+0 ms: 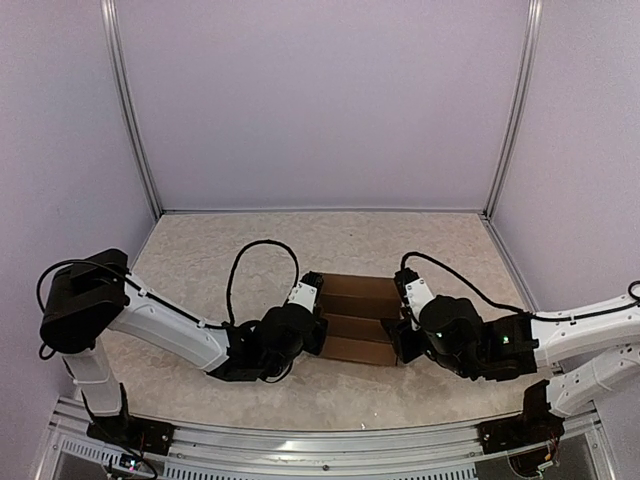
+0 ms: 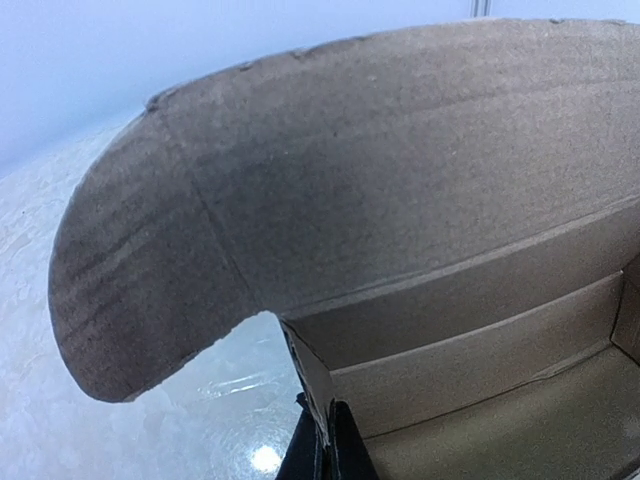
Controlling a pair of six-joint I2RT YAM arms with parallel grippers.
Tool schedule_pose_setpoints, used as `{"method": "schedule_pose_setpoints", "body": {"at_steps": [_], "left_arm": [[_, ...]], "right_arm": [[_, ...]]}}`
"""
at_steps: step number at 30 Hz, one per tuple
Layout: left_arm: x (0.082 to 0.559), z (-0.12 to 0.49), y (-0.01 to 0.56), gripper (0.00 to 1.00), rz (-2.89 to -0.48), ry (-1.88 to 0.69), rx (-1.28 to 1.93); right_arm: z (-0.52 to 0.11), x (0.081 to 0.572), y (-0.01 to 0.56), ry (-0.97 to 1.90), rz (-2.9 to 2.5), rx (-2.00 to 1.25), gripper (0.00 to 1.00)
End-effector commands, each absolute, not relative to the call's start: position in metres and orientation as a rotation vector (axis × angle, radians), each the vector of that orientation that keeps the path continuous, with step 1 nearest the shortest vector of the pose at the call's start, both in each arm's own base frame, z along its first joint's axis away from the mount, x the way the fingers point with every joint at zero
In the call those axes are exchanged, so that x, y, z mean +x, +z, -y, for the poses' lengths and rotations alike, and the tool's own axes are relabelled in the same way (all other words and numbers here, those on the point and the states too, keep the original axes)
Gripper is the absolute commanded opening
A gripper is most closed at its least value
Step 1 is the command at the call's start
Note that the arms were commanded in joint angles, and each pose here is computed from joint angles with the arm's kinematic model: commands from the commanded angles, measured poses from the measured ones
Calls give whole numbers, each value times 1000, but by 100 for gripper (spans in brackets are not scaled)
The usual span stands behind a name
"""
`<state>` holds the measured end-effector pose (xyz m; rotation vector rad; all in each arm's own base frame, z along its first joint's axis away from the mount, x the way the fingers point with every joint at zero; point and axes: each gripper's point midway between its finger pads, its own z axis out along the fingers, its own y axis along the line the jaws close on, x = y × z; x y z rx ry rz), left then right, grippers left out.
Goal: Fold the paper box
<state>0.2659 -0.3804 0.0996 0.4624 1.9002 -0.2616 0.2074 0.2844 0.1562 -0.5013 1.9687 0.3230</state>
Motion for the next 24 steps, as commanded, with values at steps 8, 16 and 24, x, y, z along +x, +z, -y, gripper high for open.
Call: {"method": "schedule_pose_setpoints", "body": {"at_steps": [8,16,24], "left_arm": [[271,388,71,0,-1869,-236,423],[273,388,56,0,-1873,-221,403],[272,394,48,0,-1845,-218,387]], "right_arm": [[-243,197,172,287,-1964,-472,47],[-250,194,217,376,-1851,-503,45],[-277,214,257,280,-1814,-533,32]]}}
